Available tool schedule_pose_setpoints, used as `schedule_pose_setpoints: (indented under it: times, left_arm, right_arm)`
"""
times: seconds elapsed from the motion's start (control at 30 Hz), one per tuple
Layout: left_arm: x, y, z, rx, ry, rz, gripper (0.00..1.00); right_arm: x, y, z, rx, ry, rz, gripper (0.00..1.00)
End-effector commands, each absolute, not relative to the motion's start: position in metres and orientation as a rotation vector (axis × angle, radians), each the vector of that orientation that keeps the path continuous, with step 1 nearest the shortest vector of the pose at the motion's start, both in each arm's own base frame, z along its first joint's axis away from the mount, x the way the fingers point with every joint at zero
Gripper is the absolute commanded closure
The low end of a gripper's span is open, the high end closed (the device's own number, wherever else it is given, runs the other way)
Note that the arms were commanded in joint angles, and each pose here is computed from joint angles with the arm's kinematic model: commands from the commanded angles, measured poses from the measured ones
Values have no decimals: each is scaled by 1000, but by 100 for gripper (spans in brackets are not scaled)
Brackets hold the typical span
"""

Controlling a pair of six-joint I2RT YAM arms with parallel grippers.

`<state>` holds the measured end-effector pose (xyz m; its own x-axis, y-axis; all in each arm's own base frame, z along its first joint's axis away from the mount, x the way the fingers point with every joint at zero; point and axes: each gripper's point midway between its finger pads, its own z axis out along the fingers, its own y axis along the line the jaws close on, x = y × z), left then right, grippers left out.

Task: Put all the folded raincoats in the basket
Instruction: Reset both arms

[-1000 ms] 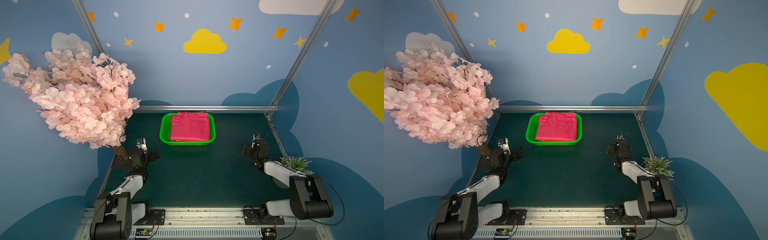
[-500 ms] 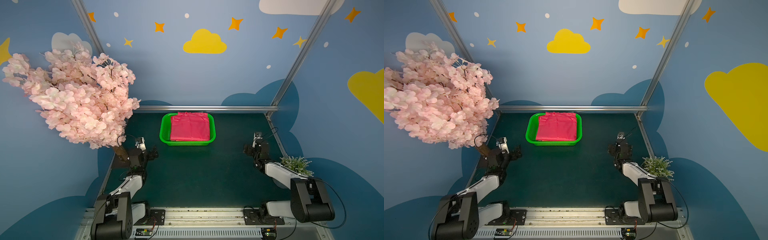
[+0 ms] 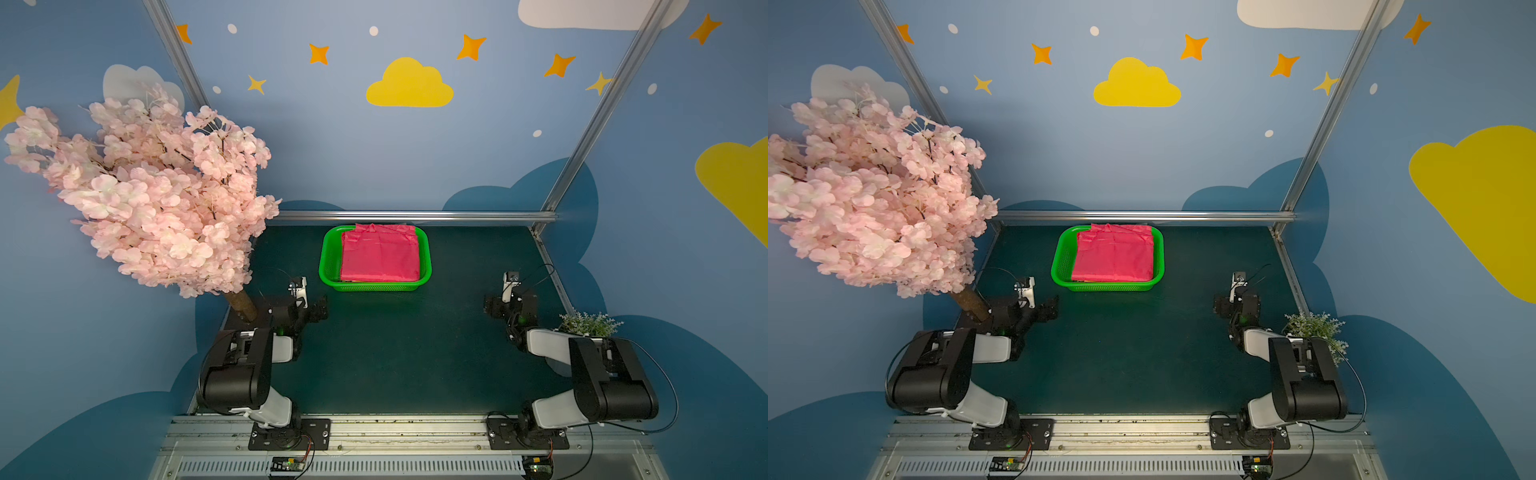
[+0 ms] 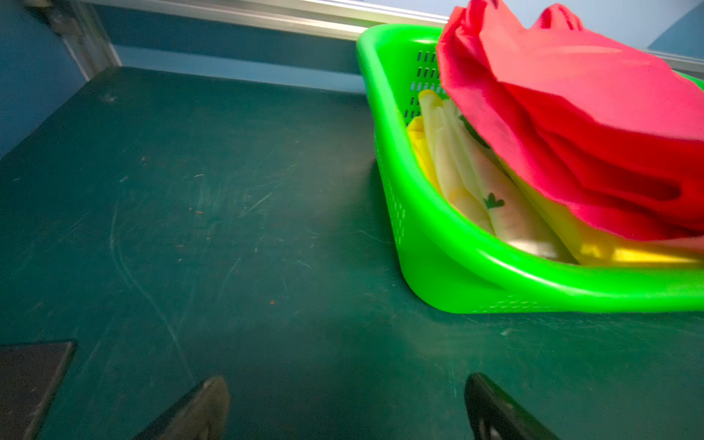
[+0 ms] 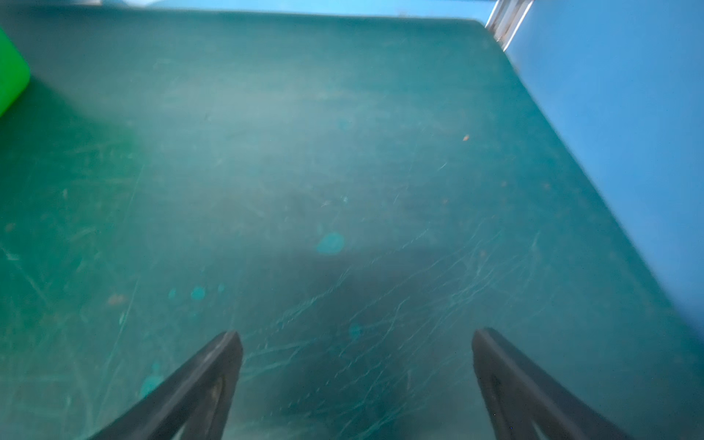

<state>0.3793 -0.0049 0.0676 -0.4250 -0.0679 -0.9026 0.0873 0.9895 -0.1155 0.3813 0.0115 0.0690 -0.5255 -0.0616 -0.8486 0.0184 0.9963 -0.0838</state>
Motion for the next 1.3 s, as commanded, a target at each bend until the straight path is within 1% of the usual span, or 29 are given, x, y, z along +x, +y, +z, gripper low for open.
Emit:
schedule_pose_setpoints:
  times: [0.0, 0.13, 0.2, 0.23, 1.27]
  left_arm:
    - [386, -30, 87, 189, 1931, -260, 0]
    - [388, -26, 86, 162, 1951, -267, 0]
    - [393, -9, 82, 58, 1977, -186, 0]
    - [394, -7, 82, 51, 1982, -166, 0]
    - [393, -8, 82, 52, 1980, -156, 0]
  right_arm:
    - [393, 16, 85, -48, 2047, -41, 2]
    - [393, 16, 85, -49, 2049, -24, 2]
    - [394, 16, 86, -50, 2049, -23, 2]
    - [394, 16, 86, -50, 2048, -23, 2]
    - [393, 16, 86, -63, 2056, -24, 2]
